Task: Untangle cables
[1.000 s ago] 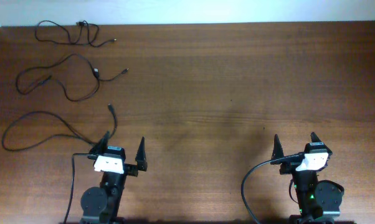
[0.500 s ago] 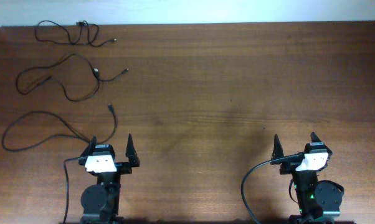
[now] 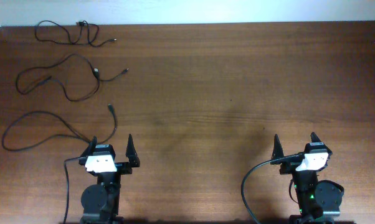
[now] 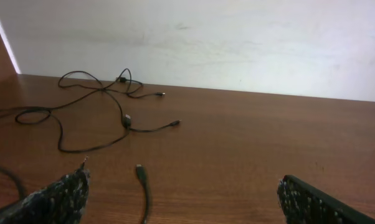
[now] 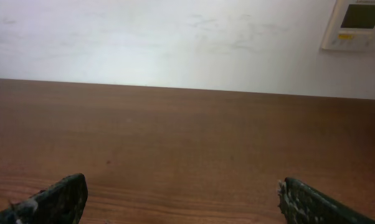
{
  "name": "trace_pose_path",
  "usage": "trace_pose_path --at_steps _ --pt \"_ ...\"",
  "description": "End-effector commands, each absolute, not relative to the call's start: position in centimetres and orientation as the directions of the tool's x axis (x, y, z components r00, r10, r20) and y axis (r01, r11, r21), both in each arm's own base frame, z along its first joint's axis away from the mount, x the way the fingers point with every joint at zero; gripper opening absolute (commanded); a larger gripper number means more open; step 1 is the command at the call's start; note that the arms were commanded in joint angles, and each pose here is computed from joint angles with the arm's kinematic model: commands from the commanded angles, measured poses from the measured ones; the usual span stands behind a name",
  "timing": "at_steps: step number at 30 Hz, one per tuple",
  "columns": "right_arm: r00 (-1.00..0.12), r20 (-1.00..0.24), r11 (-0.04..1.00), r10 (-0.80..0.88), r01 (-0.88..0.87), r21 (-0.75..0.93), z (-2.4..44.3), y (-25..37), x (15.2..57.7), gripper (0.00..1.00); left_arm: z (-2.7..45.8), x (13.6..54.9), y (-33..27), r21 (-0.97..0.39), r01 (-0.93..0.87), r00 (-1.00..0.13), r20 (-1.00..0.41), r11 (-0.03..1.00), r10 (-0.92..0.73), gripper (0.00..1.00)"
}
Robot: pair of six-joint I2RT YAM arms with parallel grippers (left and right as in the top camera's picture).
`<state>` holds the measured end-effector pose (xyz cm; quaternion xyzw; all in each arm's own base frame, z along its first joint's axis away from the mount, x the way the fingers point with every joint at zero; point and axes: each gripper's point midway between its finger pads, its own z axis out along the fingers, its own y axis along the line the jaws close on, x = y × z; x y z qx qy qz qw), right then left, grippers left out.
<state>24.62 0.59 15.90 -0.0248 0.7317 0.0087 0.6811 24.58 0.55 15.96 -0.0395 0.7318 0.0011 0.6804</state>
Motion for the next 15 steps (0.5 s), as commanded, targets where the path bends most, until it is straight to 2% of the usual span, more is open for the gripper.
trace_pose_path --at_steps 1,15 --pt "-0.073 -0.997 0.999 -0.019 -0.038 -0.017 15.69 0.39 24.6 0.98 15.68 24.57 0.39 -0.037 -0.047 -0.075 -0.996 0.998 -0.04 0.99" --pt "-0.073 -0.997 0.999 -0.019 -0.038 -0.017 15.69 0.39 24.6 0.98 15.68 24.57 0.57 -0.022 -0.054 -0.075 -0.997 0.998 -0.026 0.99"
